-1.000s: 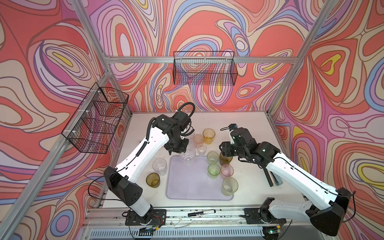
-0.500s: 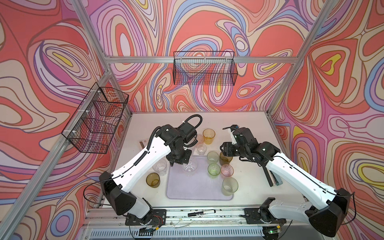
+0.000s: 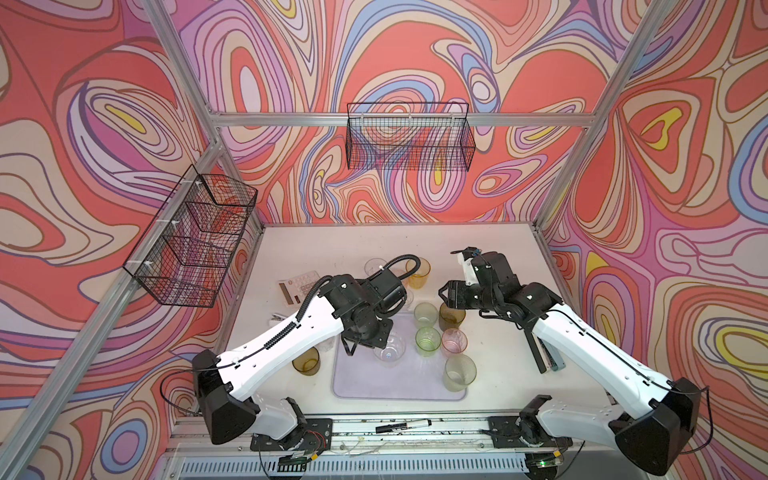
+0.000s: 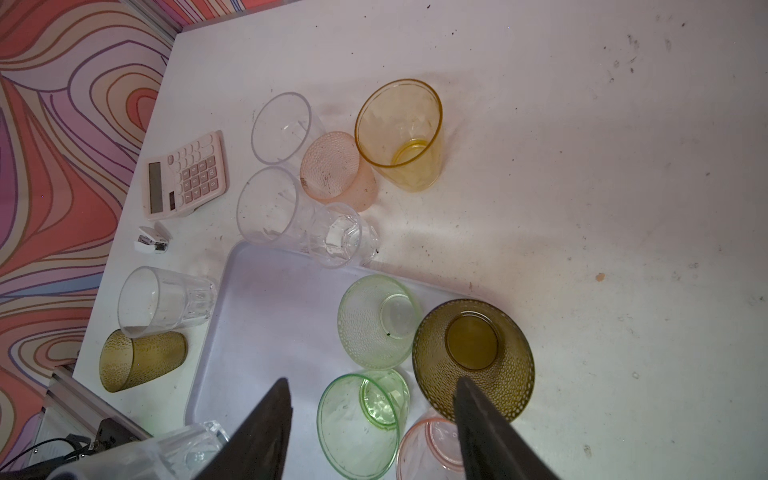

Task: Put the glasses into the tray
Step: 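Carry the clear faceted glass toward the tray with the left gripper, then lower the clear faceted glass onto the tray beside the pale green glass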

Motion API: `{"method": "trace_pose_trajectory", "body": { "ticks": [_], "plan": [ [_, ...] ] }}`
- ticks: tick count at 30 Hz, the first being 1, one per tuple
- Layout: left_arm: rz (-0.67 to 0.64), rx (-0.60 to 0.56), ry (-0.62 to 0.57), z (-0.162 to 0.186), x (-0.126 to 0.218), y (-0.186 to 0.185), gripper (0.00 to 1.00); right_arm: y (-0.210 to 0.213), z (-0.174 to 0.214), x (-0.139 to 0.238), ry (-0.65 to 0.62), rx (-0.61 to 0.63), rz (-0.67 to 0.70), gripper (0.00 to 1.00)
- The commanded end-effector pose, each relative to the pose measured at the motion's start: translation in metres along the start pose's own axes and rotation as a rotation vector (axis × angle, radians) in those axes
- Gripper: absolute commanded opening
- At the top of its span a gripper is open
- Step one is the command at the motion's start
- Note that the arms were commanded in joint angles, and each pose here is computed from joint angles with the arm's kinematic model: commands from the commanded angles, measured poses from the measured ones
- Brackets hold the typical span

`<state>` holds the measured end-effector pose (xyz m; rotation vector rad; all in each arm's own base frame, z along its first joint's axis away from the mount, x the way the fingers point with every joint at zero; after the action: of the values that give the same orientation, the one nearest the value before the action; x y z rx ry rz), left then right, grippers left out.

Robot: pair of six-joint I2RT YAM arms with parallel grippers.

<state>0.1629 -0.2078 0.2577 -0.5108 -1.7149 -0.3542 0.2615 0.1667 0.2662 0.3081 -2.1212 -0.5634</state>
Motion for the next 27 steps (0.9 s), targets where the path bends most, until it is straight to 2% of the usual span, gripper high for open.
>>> {"method": "trace_pose_trajectory", "body": {
  "ticks": [1,8,27],
  "plan": [
    [0.003,0.026,-0.048,-0.003,-0.002,-0.008,0.00,-0.002,0.000,-0.005,0.023,-0.012,-0.025,0.65],
    [0.027,0.011,-0.050,-0.001,-0.022,-0.026,0.00,-0.008,-0.006,0.000,0.020,-0.026,-0.038,0.66],
    [0.026,-0.086,-0.014,-0.003,-0.049,-0.069,0.00,-0.025,-0.006,0.004,0.041,-0.056,-0.056,0.66]
  ]
}}
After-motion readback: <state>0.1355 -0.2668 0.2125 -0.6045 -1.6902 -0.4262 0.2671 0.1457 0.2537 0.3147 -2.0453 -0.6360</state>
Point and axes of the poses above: each gripper's point midway between its finger pads, its own x axis back along the fingers, its own y axis along the line the jaws close on, z = x × y, the point moved 6 cm from there along x, back along the fingers, and after that the axes turned 13 degrees about -x, right-handed, at the moved point
